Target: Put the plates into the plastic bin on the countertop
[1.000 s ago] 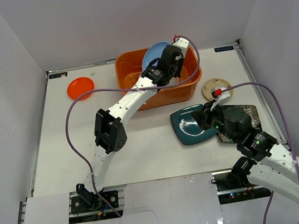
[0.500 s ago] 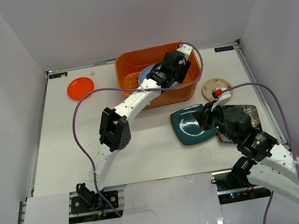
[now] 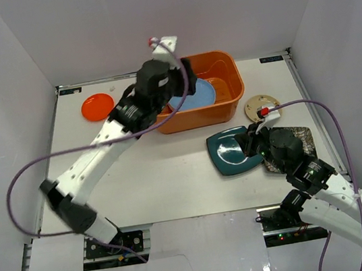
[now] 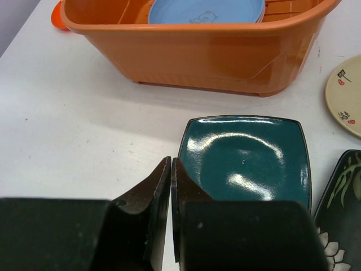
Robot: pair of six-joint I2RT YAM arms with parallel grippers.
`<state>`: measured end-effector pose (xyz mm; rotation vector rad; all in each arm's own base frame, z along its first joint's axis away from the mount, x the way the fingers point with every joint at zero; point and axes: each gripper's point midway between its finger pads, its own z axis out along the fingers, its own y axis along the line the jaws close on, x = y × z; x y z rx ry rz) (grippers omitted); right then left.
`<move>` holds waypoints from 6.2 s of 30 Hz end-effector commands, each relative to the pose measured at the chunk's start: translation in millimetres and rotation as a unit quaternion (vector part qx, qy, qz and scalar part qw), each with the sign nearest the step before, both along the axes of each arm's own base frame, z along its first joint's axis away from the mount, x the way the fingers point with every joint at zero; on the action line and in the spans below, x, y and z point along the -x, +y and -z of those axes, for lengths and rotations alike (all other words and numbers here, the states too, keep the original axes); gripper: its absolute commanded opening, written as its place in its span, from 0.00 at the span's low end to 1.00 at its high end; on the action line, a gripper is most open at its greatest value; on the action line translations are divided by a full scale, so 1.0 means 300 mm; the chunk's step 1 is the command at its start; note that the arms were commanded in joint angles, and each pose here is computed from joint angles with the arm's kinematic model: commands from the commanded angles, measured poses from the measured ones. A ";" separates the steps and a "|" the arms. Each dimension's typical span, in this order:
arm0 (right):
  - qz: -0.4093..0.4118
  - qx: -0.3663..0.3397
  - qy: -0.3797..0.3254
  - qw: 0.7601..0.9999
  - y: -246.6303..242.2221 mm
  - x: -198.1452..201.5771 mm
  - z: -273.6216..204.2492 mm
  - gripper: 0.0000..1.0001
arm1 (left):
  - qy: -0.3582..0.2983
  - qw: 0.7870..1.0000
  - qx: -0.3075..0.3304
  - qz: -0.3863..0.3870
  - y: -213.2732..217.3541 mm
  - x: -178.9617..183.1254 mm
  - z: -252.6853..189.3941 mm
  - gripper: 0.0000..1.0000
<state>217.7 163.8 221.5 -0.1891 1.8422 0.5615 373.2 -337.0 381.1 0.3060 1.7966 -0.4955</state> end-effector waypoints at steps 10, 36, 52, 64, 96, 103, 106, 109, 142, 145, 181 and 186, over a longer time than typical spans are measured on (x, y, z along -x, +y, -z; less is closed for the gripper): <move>0.013 0.008 0.009 1.000 -0.023 0.002 0.036 0.18 | 0.302 0.939 0.159 -0.031 0.128 0.569 0.743 0.60; -0.056 -0.029 0.061 0.996 0.048 0.087 0.133 0.29 | 0.353 0.886 0.292 -0.071 -0.202 0.451 1.144 0.59; -0.064 -0.030 0.070 0.995 0.075 0.075 0.153 0.29 | 0.336 0.889 0.295 -0.097 -0.163 0.423 1.233 0.03; -0.143 -0.033 0.103 0.984 0.156 0.130 0.185 0.96 | 0.280 0.879 0.385 -0.038 0.109 0.574 0.886 0.00; -0.297 -0.245 0.117 0.916 0.298 0.173 -0.088 0.08 | 0.096 0.873 0.459 0.133 0.309 0.734 0.270 0.53; -0.258 -0.267 0.039 0.928 0.325 -0.054 -0.404 0.08 | 0.064 0.942 0.327 0.022 0.425 0.653 0.245 0.92; -0.247 -0.289 0.007 0.925 0.320 -0.173 -0.536 0.08 | 0.060 0.962 0.267 -0.005 0.482 0.649 0.260 0.97; -0.216 -0.276 -0.002 0.937 0.299 -0.330 -0.582 0.08 | 0.061 0.972 0.227 -0.028 0.520 0.642 0.294 0.98; -0.105 -0.140 0.241 0.955 0.245 -0.980 0.068 0.25 | 0.154 0.979 0.135 -0.009 0.413 0.646 0.604 0.98; -0.087 -0.119 0.250 0.957 0.221 -0.980 0.113 0.50 | 0.175 0.975 0.135 0.009 0.368 0.654 0.640 0.98; -0.026 -0.037 -0.033 0.998 0.125 -0.616 -0.547 0.29 | 0.280 0.935 0.175 0.127 -0.225 0.618 0.788 0.86; -0.016 -0.083 -0.061 0.995 0.025 -0.344 -0.548 0.08 | 0.314 0.921 0.173 0.152 -0.404 0.642 0.883 0.80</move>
